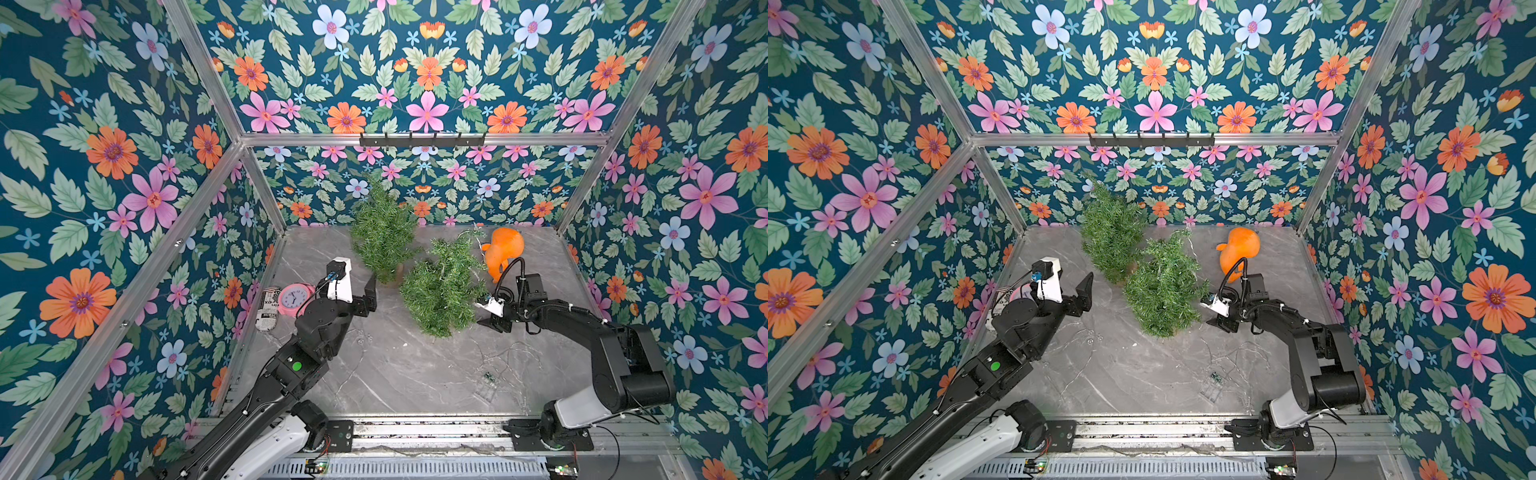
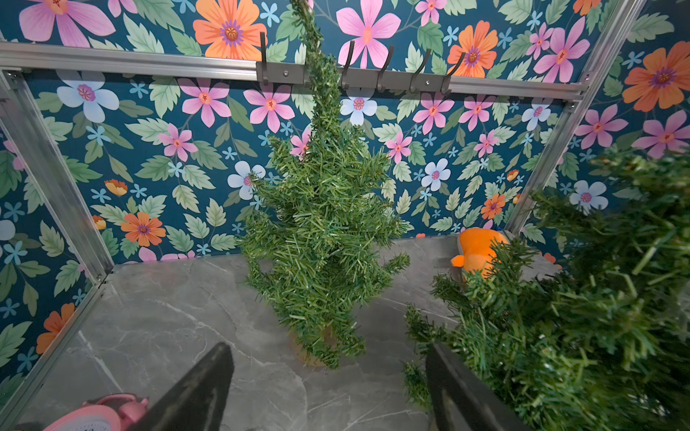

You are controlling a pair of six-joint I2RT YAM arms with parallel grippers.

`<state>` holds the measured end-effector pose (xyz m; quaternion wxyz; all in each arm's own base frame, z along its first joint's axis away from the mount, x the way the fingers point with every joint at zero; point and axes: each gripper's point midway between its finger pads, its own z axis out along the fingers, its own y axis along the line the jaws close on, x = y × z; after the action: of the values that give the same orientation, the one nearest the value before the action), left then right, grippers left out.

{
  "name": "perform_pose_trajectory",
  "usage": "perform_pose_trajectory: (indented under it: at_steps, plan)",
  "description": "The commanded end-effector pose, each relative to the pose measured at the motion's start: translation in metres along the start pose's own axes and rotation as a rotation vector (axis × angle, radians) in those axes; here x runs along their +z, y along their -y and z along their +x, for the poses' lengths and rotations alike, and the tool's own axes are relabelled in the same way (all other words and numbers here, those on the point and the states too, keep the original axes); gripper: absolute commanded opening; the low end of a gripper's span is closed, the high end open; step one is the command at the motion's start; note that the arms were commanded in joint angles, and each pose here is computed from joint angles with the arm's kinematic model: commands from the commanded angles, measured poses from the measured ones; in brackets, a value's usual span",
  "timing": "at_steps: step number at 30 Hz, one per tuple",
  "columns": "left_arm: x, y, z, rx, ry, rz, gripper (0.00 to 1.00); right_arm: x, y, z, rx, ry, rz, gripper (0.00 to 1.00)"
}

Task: Wrap string light around the christmas tree
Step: Wrap the light string around the Christmas tree.

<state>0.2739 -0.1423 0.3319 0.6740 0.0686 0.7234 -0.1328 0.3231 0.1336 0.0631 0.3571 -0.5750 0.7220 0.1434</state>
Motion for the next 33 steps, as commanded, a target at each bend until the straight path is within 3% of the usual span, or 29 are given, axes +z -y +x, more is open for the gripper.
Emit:
perform_pose_trajectory:
  at_steps: [1,11,21,25,28,33]
  plan:
    - [0.000,0.002,-0.004,-0.019,0.015,0.015,0.83,0.000,-0.024,0.008,-0.027,-0.028,-0.106,0.60]
    - [0.000,0.002,-0.004,-0.028,0.019,0.021,0.83,0.005,-0.022,0.013,-0.056,-0.048,-0.132,0.60]
    - [0.001,0.001,-0.003,-0.028,0.017,0.016,0.83,0.008,-0.025,0.019,-0.092,-0.063,-0.143,0.31]
    - [0.002,0.000,-0.002,-0.031,0.017,0.016,0.83,-0.001,-0.028,0.013,-0.094,-0.058,-0.144,0.10]
    - [0.002,-0.001,-0.002,-0.034,0.017,0.013,0.83,-0.009,-0.032,0.008,-0.102,-0.055,-0.127,0.03]
    - [0.001,-0.001,-0.003,-0.042,0.022,0.016,0.83,-0.026,-0.040,0.000,-0.126,-0.059,-0.078,0.00]
